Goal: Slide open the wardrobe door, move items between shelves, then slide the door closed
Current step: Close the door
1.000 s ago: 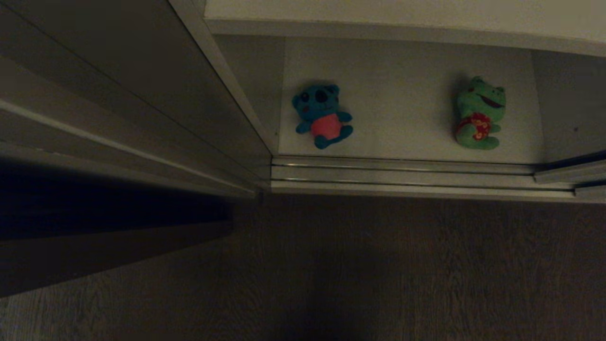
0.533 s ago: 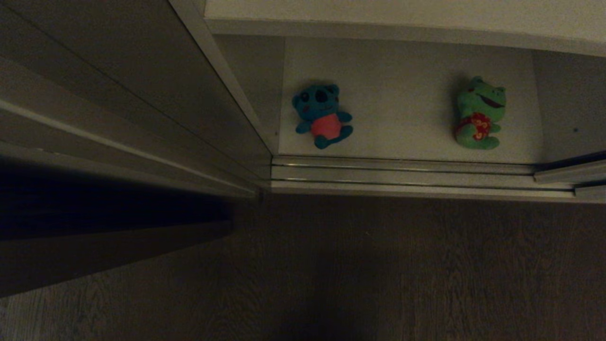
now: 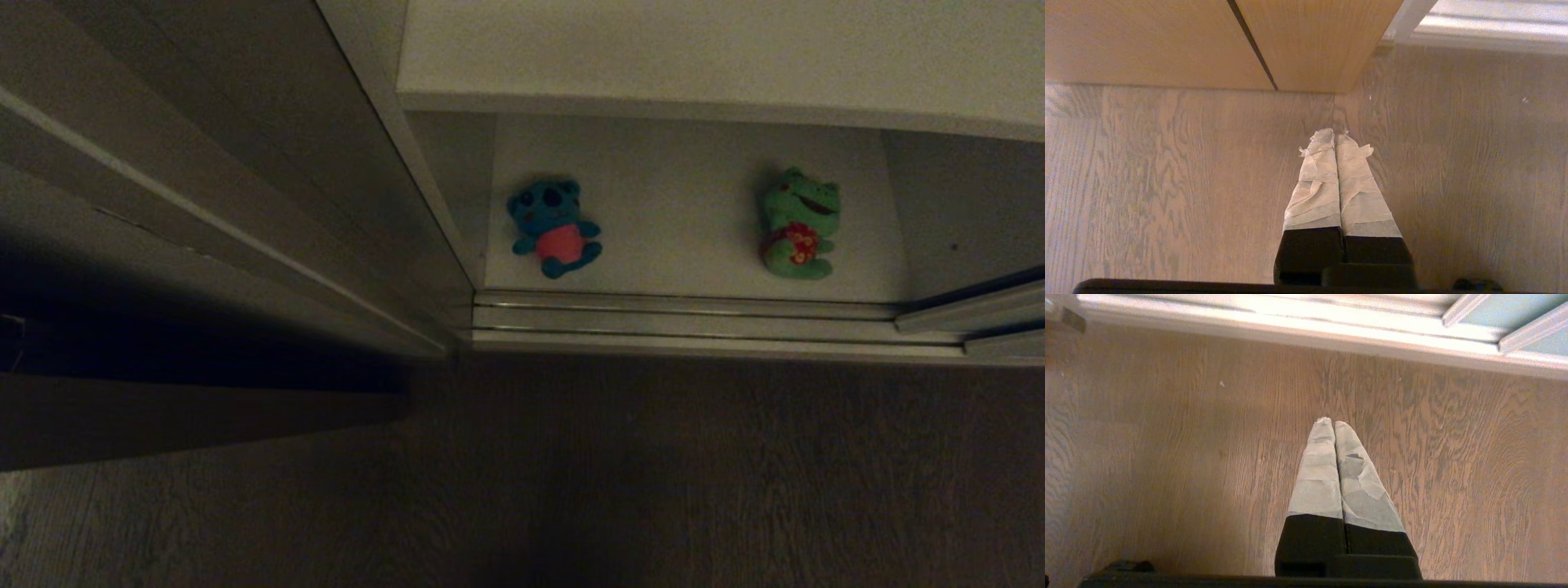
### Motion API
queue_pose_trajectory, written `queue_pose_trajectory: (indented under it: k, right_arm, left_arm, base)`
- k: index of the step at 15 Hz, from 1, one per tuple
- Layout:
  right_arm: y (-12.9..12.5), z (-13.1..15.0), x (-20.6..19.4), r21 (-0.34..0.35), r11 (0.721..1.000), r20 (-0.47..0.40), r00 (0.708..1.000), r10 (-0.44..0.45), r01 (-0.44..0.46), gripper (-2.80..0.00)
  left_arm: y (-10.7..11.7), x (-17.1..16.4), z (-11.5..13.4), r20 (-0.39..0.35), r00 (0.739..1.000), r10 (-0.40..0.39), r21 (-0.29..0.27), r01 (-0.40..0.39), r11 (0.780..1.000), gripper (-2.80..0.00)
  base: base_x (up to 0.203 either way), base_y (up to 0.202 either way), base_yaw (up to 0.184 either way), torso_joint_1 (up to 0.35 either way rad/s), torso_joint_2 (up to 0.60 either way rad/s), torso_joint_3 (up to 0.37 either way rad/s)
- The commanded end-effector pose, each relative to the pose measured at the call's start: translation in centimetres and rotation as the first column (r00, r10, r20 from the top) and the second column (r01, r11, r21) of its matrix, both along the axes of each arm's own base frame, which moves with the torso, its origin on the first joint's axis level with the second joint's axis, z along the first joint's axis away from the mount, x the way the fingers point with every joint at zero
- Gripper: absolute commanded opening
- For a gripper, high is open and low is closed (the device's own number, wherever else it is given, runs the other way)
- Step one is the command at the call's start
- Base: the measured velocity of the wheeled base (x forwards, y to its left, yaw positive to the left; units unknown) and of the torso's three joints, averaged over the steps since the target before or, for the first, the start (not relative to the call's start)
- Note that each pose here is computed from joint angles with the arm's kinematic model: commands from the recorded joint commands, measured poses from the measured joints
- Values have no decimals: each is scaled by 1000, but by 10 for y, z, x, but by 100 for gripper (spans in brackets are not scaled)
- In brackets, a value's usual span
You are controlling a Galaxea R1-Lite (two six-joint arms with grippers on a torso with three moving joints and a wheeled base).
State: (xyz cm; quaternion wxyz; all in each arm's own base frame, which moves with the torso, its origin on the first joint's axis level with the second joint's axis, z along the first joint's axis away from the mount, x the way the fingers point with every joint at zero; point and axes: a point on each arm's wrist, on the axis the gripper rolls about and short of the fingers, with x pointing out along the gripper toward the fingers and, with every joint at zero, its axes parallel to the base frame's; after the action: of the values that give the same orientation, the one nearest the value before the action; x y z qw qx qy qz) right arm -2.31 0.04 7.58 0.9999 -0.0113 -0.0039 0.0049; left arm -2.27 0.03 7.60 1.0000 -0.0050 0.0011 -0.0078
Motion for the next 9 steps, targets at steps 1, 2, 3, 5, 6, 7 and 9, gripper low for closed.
queue_pose_trajectory:
  k: [1,2,3,5,6,7,9]
  right_arm:
    - [0,0,0,0,1000,-3,1000,1,-1,-280]
    - [0,0,0,0,1000,-4,1000,1,-1,-280]
    - [0,0,0,0,1000,-3,1000,1,-1,-280]
    - [0,0,0,0,1000,-3,1000,1,-1,-280]
    - [0,0,0,0,1000,-3,1000,1,-1,-280]
    - [0,0,0,0,1000,-3,1000,1,-1,-280]
    - [0,0,0,0,1000,-3,1000,1,-1,-280]
  left_arm:
    - [0,0,0,-1,1000,0,-1,0,1000,-280]
    - [0,0,0,-1,1000,0,-1,0,1000,-280]
    - [0,0,0,-1,1000,0,-1,0,1000,-280]
    - [0,0,0,-1,1000,0,-1,0,1000,-280]
    - [0,0,0,-1,1000,0,-1,0,1000,-280]
    - [0,0,0,-1,1000,0,-1,0,1000,-280]
    - [0,0,0,-1,1000,0,-1,0,1000,-280]
  base:
    - [0,0,0,0,-2,200]
    - [0,0,0,4,1,202]
    - [0,0,0,-5,3,203]
    - [0,0,0,4,0,199]
    - [0,0,0,0,2,205]
    - [0,0,0,0,7,206]
    - [0,0,0,-4,0,203]
